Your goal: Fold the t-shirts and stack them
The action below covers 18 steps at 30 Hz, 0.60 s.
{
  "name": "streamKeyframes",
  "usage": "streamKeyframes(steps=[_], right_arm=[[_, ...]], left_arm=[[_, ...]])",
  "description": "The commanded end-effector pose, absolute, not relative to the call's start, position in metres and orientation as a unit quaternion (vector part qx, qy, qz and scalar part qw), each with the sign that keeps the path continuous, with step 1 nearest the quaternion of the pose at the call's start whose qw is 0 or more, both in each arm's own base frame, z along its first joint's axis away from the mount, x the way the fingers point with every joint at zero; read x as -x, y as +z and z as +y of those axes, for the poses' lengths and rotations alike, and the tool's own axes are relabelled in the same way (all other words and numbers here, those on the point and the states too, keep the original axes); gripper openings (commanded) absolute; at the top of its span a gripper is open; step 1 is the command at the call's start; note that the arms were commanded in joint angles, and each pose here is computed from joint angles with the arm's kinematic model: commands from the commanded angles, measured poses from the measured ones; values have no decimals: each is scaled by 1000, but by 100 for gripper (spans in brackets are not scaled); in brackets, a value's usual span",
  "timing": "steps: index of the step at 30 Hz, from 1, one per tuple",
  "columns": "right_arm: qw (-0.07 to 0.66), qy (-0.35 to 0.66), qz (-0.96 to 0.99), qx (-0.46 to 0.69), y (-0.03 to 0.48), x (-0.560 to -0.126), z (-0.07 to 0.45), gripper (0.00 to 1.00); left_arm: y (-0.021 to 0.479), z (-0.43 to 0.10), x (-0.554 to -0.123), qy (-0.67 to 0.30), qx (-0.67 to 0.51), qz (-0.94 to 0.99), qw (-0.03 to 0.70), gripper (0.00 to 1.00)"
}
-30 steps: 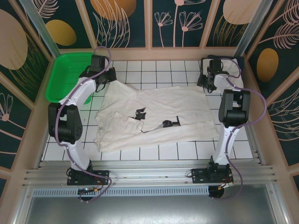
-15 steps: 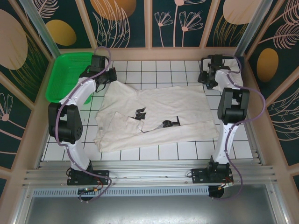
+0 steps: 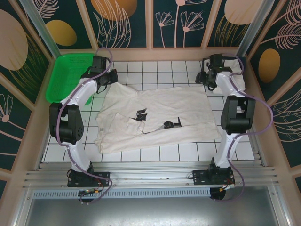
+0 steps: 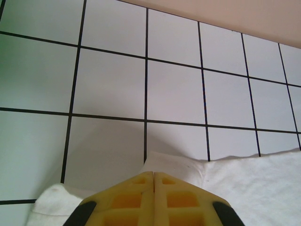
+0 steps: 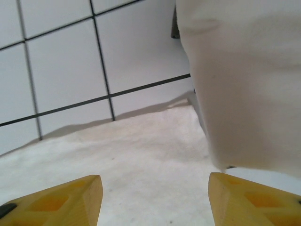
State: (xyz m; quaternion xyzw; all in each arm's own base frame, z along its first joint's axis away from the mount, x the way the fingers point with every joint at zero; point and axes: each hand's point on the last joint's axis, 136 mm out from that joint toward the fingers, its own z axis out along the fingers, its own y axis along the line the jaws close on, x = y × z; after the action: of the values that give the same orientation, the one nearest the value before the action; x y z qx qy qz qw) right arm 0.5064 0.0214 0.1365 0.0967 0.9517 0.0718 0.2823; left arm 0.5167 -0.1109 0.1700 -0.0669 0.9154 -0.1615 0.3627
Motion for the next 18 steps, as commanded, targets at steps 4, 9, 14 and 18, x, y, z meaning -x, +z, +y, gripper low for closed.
streamKeyframes(steps=[4,9,14,18], right_arm=[[339,35,929,-142,168,-502,0,51],[332,0,926,-178,145,-525,-37,43],[306,-38,932,-193,110,-554,-68,50],[294,-45,937,-183,95,-581,-79,55]], left_arm=[[163,-110,-520,-166,66,916,360,0],[160,-111,-520,-169,65,917,356,0],[157,-110,-521,-166,65,919,353,0],[155,-110,-522,-162,63,920,351,0]])
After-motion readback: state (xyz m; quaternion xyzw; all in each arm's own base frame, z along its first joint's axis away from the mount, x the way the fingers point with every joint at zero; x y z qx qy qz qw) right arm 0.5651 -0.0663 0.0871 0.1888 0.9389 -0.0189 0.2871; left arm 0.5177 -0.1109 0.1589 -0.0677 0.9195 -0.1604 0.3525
